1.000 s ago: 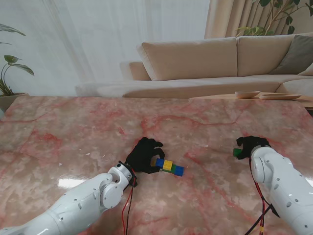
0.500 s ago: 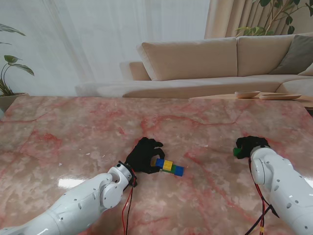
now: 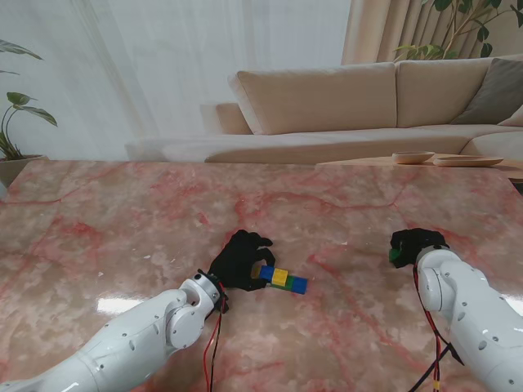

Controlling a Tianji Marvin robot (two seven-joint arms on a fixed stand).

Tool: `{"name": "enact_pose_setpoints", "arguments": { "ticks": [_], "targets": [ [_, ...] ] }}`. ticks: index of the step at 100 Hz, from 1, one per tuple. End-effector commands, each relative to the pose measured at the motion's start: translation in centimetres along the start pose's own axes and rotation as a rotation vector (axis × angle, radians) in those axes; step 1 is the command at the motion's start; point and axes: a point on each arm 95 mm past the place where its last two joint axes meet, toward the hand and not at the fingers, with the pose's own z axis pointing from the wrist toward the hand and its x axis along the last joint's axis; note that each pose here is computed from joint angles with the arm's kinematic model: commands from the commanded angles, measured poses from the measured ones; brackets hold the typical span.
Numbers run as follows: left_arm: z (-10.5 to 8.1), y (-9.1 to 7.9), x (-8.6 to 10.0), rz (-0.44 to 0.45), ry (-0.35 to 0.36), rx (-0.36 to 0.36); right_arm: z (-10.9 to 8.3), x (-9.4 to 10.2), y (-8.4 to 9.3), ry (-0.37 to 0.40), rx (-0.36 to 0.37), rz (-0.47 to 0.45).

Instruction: Build a two-level staggered structure with toy bricks

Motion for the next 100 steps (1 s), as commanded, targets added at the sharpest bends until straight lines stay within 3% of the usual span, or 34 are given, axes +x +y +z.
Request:
{"name": "enact_pose_setpoints", "arguments": {
  "ticks": [1, 22, 43, 100],
  "targets": [
    [-3.4, 4.0, -1.6, 0.007, -0.059, -0.114, -0.2, 0.3, -2.0, 0.007, 0.051, 0.003],
    [-3.5, 3.9, -1.7, 0.008, -0.057, -0.119, -0.5, 0.7, -1.9, 0.014, 0.024, 0.022],
    [-3.4, 3.9, -1.7, 0.011, -0.051, -0.12, -1.5, 2.2, -0.6, 0.031, -0.037, 0.047],
    [-3.3, 3.6, -1.8, 0.021, -0.066, -0.124, -6.1, 9.8, 3.2, 0.202, -0.169, 0.164]
  ]
}}
